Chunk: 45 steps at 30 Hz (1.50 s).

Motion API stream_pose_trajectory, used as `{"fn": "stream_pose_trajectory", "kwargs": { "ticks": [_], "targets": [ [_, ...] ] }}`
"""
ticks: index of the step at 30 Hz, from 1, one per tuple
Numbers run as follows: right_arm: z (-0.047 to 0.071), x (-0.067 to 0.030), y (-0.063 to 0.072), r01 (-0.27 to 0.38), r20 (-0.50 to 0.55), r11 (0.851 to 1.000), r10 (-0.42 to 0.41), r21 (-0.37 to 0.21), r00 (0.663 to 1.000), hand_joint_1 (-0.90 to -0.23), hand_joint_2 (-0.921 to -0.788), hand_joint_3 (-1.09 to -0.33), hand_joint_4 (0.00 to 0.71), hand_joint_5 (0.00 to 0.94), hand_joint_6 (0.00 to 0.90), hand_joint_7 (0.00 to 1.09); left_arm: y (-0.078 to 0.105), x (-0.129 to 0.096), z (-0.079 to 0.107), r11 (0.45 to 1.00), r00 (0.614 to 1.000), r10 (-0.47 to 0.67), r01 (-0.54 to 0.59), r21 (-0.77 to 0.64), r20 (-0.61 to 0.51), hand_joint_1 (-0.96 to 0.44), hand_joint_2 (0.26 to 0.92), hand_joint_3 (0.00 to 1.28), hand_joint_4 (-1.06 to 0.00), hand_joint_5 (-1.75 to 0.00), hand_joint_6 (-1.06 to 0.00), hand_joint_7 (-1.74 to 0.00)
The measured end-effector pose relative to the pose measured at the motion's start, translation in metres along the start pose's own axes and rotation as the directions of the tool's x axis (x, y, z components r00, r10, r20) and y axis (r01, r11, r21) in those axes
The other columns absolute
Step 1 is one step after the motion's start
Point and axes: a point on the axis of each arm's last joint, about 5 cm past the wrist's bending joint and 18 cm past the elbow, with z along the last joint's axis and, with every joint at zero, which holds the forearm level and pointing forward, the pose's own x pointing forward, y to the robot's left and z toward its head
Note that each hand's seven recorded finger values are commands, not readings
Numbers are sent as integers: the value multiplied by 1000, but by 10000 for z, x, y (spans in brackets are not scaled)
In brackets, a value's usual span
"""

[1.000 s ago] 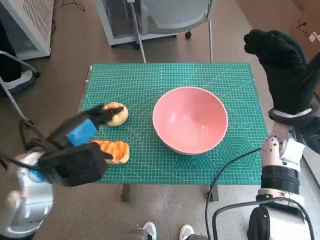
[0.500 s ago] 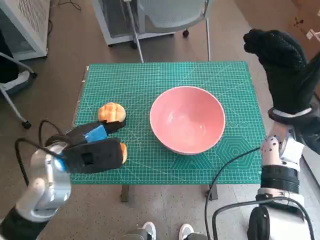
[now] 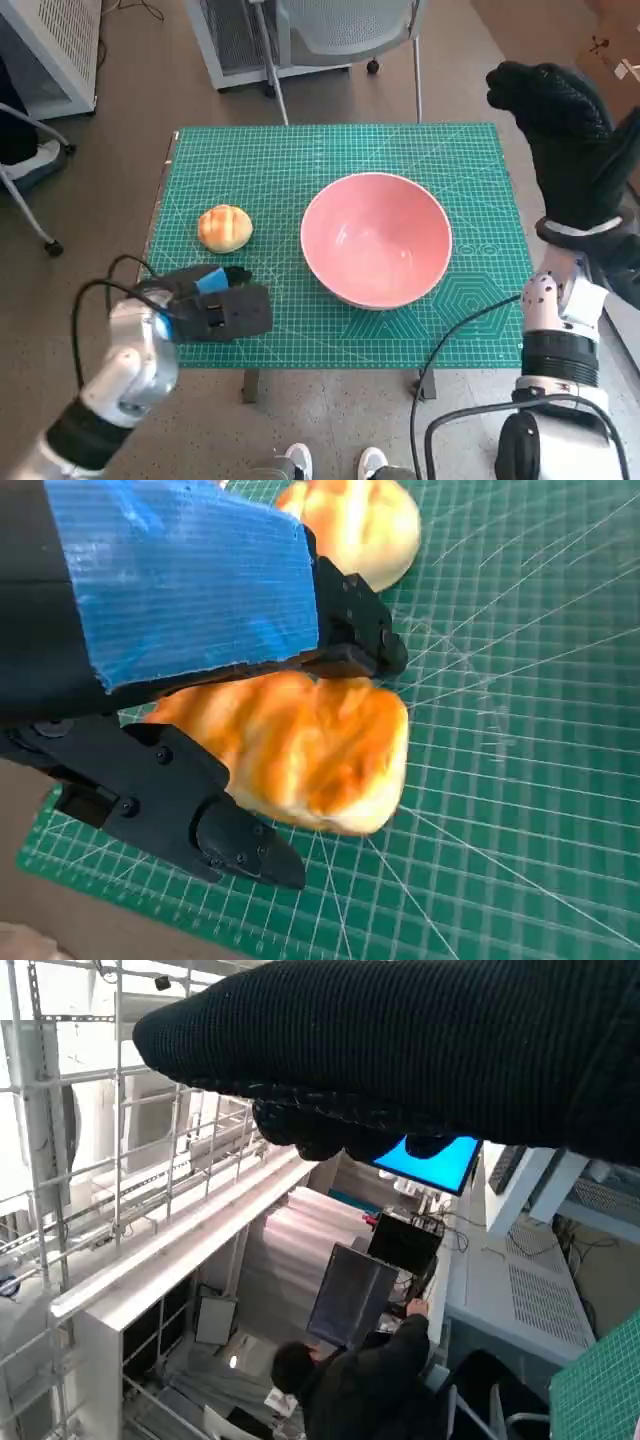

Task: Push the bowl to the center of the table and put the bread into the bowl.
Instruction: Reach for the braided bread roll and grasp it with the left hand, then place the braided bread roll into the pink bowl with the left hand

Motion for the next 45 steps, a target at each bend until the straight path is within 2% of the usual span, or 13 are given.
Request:
{"fn": "stream_pose_trajectory", "kwargs": {
  "ticks": [1, 4, 7, 9, 12, 17, 23, 29, 34, 36, 40, 45],
  "targets": [
    [3, 5, 2, -3, 2, 1000, 3, -1, 1000, -655, -921, -719, 325, 1, 441, 10, -1, 14, -6, 1000, 1000, 3, -3, 4, -7, 155, 825, 166, -677, -1052, -727, -624],
    [12, 11, 0, -4, 6, 1000, 4, 1, 1000, -651, -921, -719, 325, 1, 441, 9, -12, 27, -24, 1000, 1000, 14, -13, 22, -24, 53, 707, 441, -637, -1346, -710, -882],
    [19, 9, -6, -2, 8, 1000, 2, 3, 1000, -649, -921, -719, 324, 1, 441, 9, 6, -3, -11, 999, 1000, 20, -19, 36, -18, 23, 708, 463, -610, -1370, -686, -1028],
    [25, 6, -11, -1, 10, 1000, 1, 4, 1000, -648, -921, -719, 324, 1, 441, 9, 29, -45, 2, 999, 1000, 17, -17, 41, -2, 10, 758, 377, -615, -1280, -671, -1137],
    [35, 0, -21, -2, 10, 1000, 2, 1, 1000, -648, -921, -717, 325, 1, 441, 8, 74, -142, 8, 999, 1000, 4, -5, 38, 31, 4, 823, 252, -625, -1223, -678, -1156],
    [42, -14, -27, -3, 7, 1000, 3, -2, 1000, -649, -921, -715, 325, 1, 442, 8, 200, -374, -10, 997, 989, 71, -70, -12, 129, 3, 856, 167, -657, -1313, -728, -959],
    [41, -29, -25, -4, 1, 1000, 4, 0, 1000, -648, -921, -715, 325, 1, 442, 8, 440, -687, -3, 969, 935, 243, -226, -97, 258, 4, 890, 56, -762, -1114, -715, -1051],
    [56, -15, -21, -4, 10, 1000, 4, -5, 1000, -648, -921, -717, 325, 0, 442, 7, 587, -833, 60, 934, 869, 357, -324, -152, 342, 5, 883, 24, -833, -1002, -742, -1056],
    [58, -12, -16, -2, 11, 1000, 2, -6, 1000, -648, -921, -716, 325, 1, 443, 7, 711, -879, 202, 907, 804, 421, -390, -162, 420, 5, 879, 17, -857, -962, -754, -1057],
    [58, -10, -12, 1, 11, 1000, 0, -6, 1000, -648, -921, -717, 325, 0, 443, 7, 774, -882, 297, 898, 777, 436, -409, -161, 455, 4, 877, 20, -853, -1020, -766, -990],
    [55, -10, 2, 4, 11, 1000, -4, -6, 1000, -649, -921, -718, 324, 0, 442, 6, 880, -872, 504, 900, 745, 423, -412, -144, 515, 4, 885, 25, -822, -1113, -759, -936],
    [55, -18, 16, 8, 11, 1000, -8, -7, 1000, -655, -921, -718, 324, 0, 443, 6, 968, -849, 783, 916, 716, 372, -386, -108, 591, 3, 899, 27, -791, -1152, -726, -965]
  ]
}}
